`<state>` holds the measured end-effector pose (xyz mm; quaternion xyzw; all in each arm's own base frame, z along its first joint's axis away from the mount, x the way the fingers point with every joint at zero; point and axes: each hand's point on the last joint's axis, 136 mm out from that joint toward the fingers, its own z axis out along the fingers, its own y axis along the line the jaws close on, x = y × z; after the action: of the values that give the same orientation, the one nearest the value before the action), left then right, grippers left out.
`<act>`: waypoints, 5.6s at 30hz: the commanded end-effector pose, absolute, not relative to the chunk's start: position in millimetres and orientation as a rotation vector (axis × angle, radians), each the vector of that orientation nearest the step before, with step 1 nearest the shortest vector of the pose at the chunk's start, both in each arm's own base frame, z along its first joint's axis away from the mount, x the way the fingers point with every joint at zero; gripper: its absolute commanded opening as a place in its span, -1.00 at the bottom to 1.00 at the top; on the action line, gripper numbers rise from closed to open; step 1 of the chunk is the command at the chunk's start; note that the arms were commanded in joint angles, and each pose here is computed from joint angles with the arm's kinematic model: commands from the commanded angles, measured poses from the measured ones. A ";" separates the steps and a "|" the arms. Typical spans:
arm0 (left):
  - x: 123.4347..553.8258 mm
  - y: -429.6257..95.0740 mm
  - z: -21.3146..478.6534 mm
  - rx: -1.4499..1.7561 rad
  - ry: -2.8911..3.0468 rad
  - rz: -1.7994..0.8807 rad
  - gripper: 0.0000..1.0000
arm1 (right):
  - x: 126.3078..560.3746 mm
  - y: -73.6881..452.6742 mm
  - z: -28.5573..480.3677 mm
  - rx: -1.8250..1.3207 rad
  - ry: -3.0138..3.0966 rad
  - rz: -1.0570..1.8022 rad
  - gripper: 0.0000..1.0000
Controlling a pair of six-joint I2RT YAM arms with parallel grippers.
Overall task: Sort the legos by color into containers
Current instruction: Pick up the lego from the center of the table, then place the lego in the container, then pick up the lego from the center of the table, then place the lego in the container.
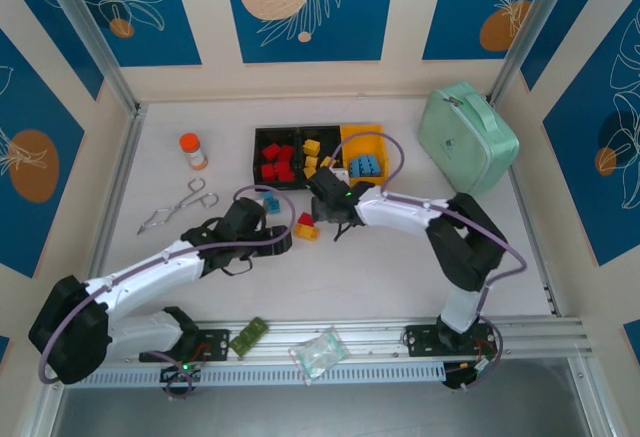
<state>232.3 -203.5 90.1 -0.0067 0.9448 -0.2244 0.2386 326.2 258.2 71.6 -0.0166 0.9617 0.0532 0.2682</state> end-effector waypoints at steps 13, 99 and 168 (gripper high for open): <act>249.4 -233.9 115.8 0.011 2.522 -0.779 0.52 | 406.2 191.9 146.1 0.502 2.485 0.402 0.30; 282.6 -286.8 24.0 0.647 2.810 -0.156 0.50 | 220.4 158.8 82.5 0.435 2.640 0.728 0.54; 503.7 -332.9 141.5 0.910 2.364 -0.098 0.60 | 204.3 158.0 83.0 0.467 2.654 0.697 0.51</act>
<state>508.0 -335.2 110.9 0.3557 0.8904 -0.0252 0.2828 200.9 153.4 74.7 0.1687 0.9392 0.2429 0.1742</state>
